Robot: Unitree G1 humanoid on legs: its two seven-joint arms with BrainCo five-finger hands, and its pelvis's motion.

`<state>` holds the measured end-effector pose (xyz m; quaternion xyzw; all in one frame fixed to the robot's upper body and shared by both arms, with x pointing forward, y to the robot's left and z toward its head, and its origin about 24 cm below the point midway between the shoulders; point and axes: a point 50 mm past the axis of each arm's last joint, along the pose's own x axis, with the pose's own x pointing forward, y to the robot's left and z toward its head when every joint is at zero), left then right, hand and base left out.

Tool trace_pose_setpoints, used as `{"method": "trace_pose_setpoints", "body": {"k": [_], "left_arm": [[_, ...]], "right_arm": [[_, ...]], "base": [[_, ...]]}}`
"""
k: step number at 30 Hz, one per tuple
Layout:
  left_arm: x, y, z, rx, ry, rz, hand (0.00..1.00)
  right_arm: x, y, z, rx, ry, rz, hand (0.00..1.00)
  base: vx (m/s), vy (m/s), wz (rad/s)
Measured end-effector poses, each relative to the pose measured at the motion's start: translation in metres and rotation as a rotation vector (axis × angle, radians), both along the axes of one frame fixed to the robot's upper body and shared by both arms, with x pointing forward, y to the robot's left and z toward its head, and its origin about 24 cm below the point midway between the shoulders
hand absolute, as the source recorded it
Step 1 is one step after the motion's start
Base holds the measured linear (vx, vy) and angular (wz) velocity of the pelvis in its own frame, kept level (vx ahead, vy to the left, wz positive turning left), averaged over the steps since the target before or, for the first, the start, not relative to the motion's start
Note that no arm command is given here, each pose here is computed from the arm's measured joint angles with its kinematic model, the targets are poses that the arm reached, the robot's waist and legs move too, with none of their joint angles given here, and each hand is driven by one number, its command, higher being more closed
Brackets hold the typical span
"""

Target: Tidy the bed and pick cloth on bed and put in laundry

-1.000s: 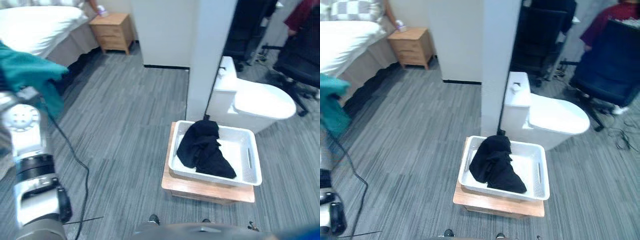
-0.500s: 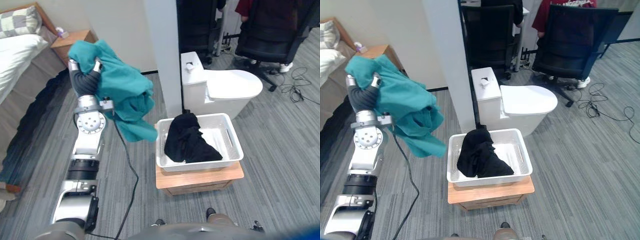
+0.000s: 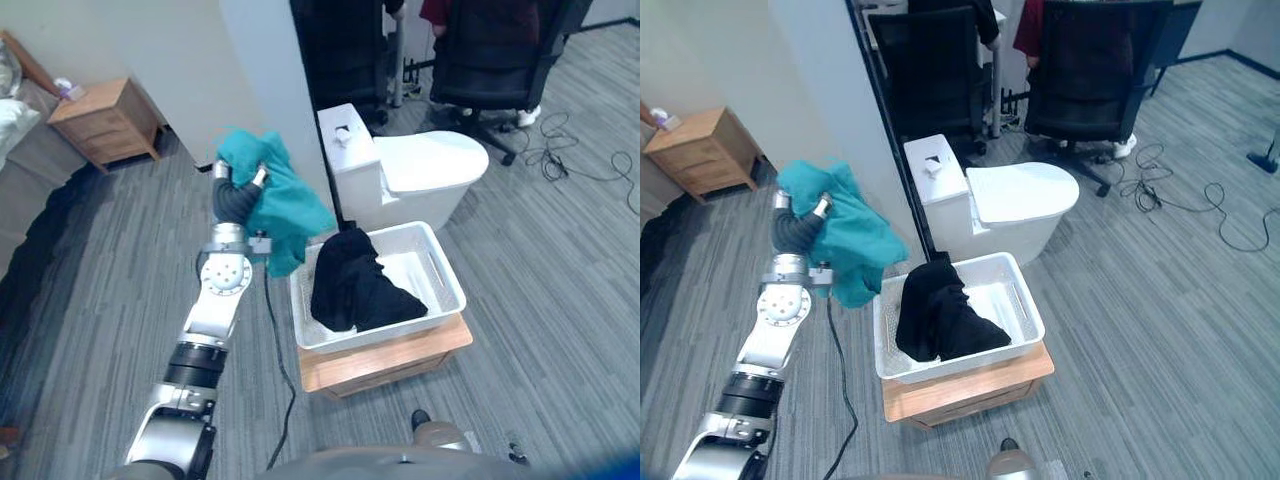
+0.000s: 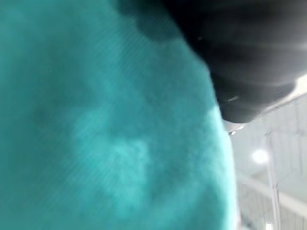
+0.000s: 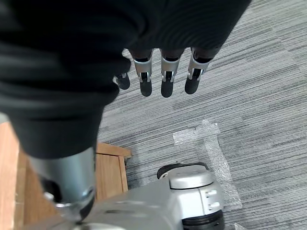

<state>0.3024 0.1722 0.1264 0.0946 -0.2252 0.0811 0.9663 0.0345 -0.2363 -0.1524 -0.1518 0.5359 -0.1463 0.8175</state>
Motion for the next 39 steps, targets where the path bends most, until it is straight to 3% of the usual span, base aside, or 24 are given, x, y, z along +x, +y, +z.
{"method": "trace_pose_setpoints", "body": {"k": [11,22,27,33,39], "left_arm": [[-0.002,-0.028,-0.013,-0.055,0.062,-0.098,1.0],[-0.003,-0.084,-0.006,-0.087,0.046,-0.287,1.0],[-0.008,-0.108,-0.03,-0.03,0.163,-0.394,1.0],[-0.017,-0.1,-0.087,-0.009,0.41,-0.353,1.0],[-0.02,-0.042,-0.137,-0.021,0.642,-0.132,1.0]], "right_arm": [[0.012,0.002,0.007,-0.02,-0.054,0.073,0.0],[0.014,-0.002,0.008,-0.029,-0.049,0.102,0.0],[0.022,-0.002,0.008,-0.03,-0.056,0.101,0.0],[0.036,-0.003,0.009,-0.024,-0.082,0.085,0.0],[0.051,0.002,0.008,-0.01,-0.096,0.1,0.0]], "base": [[0.02,-0.006,-0.12],[0.0,-0.002,0.02],[-0.03,-0.006,-0.11],[-0.02,0.006,-0.21],[0.0,-0.009,0.0]]}}
